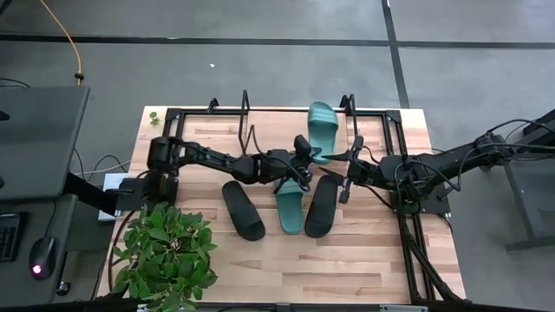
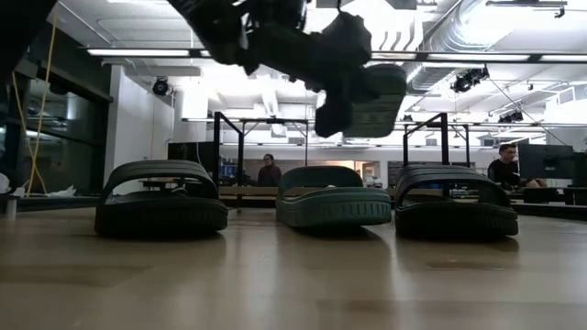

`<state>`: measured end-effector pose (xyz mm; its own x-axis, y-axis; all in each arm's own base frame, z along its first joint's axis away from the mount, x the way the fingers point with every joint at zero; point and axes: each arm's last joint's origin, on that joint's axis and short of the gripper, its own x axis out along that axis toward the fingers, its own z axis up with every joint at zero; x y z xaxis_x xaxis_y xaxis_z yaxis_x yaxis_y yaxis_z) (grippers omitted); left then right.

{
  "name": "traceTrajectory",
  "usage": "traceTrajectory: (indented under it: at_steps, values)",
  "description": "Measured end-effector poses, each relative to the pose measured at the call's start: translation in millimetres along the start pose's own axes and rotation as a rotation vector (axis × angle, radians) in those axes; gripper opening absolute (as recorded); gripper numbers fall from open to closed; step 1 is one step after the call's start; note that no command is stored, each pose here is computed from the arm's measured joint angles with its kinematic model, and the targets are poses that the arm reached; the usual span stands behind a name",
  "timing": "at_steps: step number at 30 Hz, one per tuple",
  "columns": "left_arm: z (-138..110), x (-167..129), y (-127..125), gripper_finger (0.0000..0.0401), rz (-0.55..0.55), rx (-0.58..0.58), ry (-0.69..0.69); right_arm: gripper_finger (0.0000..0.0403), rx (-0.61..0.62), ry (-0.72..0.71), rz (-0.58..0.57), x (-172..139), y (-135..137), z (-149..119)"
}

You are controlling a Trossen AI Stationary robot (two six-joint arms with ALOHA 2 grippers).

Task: Pick and place slides into the shelf
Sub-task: Put the bottom green slides on the shelf

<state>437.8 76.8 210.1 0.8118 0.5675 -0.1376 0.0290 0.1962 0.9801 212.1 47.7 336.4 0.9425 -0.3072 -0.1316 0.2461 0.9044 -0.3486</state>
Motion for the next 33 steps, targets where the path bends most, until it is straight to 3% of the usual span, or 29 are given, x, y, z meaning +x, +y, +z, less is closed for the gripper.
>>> traceTrajectory:
  at_steps: [11, 16, 22, 33]
  values:
    - [2.0, 25.2, -1.0, 0.0069, -0.019, 0.027, 0.010, 0.0129, -0.003, -0.019, 0.035, -4.4, 6.7, 2.5]
    - [-13.4, 32.3, 2.1, 0.0080, -0.022, -0.030, 0.017, 0.0129, 0.007, -0.042, 0.042, -6.0, 8.4, 5.4]
    - [-29.1, 38.7, 2.2, 0.0065, -0.062, -0.101, -0.012, 0.0129, -0.001, -0.045, 0.038, -6.1, 8.4, 5.7]
    - [-32.8, 40.7, 4.8, 0.0074, -0.052, -0.158, -0.041, 0.0129, 0.001, -0.048, 0.041, -6.1, 8.4, 6.0]
